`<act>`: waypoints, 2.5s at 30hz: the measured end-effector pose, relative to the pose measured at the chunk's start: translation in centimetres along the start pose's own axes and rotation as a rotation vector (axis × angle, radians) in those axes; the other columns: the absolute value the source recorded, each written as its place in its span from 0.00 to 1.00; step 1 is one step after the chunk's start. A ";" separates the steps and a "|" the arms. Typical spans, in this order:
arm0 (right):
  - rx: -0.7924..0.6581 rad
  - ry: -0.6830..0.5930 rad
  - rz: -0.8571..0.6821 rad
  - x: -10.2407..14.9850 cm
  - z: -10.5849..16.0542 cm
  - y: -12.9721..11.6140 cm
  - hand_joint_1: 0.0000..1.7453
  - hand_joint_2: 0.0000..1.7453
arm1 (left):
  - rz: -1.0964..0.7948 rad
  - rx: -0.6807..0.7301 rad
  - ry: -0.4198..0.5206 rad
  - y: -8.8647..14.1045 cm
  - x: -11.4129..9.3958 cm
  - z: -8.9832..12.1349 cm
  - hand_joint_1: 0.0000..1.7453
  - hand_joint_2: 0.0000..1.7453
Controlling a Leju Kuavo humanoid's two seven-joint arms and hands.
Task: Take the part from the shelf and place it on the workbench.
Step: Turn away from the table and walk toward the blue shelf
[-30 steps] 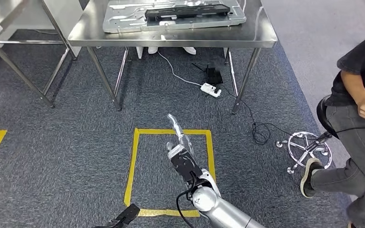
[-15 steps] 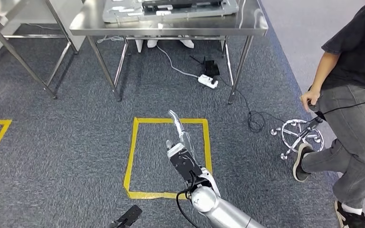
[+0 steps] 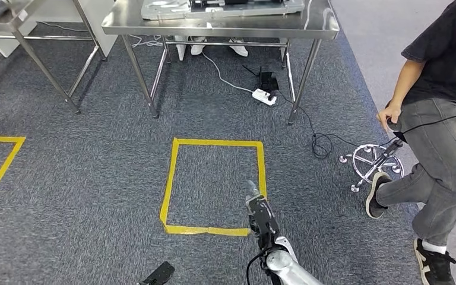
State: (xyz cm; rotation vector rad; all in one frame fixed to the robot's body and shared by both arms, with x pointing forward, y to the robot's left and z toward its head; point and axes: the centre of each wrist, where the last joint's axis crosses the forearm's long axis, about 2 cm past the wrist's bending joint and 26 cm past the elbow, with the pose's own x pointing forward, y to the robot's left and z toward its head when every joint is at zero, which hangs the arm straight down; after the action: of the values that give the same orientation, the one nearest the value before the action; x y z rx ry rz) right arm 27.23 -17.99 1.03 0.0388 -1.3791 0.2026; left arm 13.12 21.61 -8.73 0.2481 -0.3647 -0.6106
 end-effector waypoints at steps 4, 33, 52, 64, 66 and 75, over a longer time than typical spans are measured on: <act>-0.025 0.046 0.011 -1.5 0.6 -0.7 0.00 0.00 | -0.004 -0.004 -0.001 -0.2 -0.1 0.0 0.00 0.00; 0.045 0.128 -0.180 -3.3 1.9 1.0 0.00 0.00 | -0.016 -0.058 0.049 -2.1 -1.7 0.6 0.00 0.00; 0.048 0.268 -0.020 -5.7 4.4 2.4 0.00 0.00 | -0.016 -0.049 0.069 -2.5 -1.9 0.7 0.00 0.00; 0.076 0.549 0.125 -9.2 7.5 -0.4 0.00 0.00 | 0.024 -0.037 0.096 -2.9 -2.4 0.9 0.00 0.00; 0.079 0.579 0.134 -9.3 7.5 -0.6 0.00 0.00 | 0.027 -0.039 0.104 -2.9 -2.5 0.9 0.00 0.00; 0.089 0.793 0.245 -11.9 10.8 -2.2 0.00 0.00 | 0.038 -0.041 0.125 -3.0 -2.6 0.9 0.00 0.00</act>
State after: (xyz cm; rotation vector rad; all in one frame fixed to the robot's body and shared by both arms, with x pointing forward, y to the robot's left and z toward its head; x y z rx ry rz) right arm 14.99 -23.18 -8.31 -0.1267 -0.5797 0.4309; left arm 9.21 20.68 -9.55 0.2388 -0.2354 -0.5615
